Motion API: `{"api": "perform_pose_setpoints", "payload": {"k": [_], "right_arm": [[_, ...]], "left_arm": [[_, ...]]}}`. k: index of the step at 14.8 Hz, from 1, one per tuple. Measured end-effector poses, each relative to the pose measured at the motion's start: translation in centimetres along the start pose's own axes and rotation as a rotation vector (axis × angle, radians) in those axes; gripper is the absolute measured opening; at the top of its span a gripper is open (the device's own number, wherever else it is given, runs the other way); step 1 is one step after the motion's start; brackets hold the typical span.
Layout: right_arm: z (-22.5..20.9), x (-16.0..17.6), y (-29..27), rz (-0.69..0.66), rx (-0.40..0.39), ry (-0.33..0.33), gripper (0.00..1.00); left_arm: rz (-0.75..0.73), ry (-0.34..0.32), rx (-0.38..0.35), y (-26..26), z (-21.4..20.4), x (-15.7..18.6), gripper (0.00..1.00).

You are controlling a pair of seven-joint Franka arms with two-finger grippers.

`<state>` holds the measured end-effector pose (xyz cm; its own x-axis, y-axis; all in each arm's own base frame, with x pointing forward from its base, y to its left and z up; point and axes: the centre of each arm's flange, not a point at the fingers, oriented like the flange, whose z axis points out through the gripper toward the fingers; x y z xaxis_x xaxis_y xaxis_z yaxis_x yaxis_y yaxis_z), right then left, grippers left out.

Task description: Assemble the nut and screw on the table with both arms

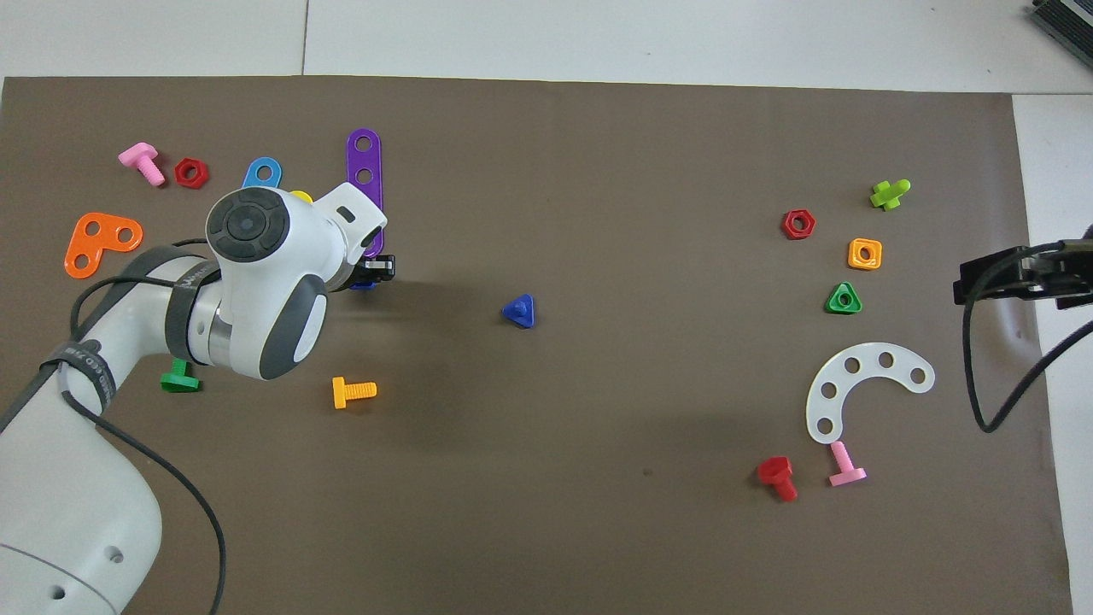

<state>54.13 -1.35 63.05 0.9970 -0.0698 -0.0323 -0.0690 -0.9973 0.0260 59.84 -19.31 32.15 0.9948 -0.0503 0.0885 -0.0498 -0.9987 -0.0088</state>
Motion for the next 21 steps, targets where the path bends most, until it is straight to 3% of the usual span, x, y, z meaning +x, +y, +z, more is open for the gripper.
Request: {"api": "perform_pose_setpoints", "payload": {"k": [4,12,21], "right_arm": [[0.0,0.0,-0.2,-0.004,0.000,0.000,1.00],[0.0,0.0,-0.2,-0.004,0.000,0.000,1.00],[0.0,0.0,-0.2,-0.004,0.000,0.000,1.00]], "left_arm": [[-0.012,-0.017,0.003,3.3,-2.4,0.8,0.47],[-0.056,-0.077,-0.018,15.9,-4.6,-0.3,0.47],[-0.071,-0.095,-0.039,19.9,-4.8,-2.0,0.47]]}}
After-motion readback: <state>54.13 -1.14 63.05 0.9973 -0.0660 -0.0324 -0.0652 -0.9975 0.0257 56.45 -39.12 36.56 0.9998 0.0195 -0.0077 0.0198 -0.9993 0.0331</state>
